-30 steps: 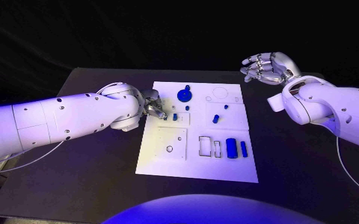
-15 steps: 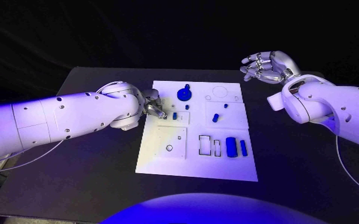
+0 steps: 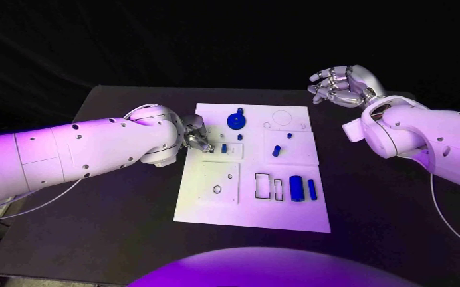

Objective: Assemble the parts on the task board

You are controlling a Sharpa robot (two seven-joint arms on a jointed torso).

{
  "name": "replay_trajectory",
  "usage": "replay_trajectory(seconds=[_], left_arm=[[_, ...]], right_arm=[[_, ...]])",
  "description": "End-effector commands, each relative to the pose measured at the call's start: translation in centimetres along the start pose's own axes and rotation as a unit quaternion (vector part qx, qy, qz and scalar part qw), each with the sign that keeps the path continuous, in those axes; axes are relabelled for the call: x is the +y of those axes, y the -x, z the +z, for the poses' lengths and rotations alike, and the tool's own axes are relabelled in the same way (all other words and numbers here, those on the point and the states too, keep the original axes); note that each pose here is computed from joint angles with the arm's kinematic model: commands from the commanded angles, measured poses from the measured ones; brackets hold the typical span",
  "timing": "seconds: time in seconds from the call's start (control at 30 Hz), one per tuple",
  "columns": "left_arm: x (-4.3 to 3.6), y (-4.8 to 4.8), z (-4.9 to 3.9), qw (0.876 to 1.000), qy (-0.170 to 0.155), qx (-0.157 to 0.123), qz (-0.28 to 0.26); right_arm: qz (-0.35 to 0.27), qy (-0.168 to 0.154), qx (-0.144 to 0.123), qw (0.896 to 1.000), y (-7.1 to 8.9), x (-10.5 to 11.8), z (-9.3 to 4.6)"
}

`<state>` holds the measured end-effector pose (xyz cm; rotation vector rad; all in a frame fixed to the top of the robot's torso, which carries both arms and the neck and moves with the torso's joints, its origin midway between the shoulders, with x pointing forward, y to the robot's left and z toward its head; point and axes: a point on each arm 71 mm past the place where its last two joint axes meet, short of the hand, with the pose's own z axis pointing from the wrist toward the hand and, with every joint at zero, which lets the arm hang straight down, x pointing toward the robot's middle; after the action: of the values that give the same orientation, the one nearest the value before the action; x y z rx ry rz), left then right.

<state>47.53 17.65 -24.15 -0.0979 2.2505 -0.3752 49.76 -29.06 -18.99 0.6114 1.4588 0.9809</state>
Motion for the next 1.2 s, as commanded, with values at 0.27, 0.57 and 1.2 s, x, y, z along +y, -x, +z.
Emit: replay_trajectory(seconds=[0.27, 0.57, 1.2], left_arm=[[0.17, -0.46, 0.03, 1.000, 0.003, 0.023, -0.012], [0.32, -0.46, 0.12, 0.999, 0.005, 0.030, -0.013], [0.04, -0.63, 0.72, 0.998, 0.009, 0.062, -0.016]], right_arm=[[0.000, 0.004, 0.008, 1.000, -0.22, 0.00, -0.02], [0.000, 0.004, 0.008, 1.000, -0.25, -0.04, -0.04], [0.001, 0.003, 0.009, 1.000, -0.33, -0.08, -0.05]])
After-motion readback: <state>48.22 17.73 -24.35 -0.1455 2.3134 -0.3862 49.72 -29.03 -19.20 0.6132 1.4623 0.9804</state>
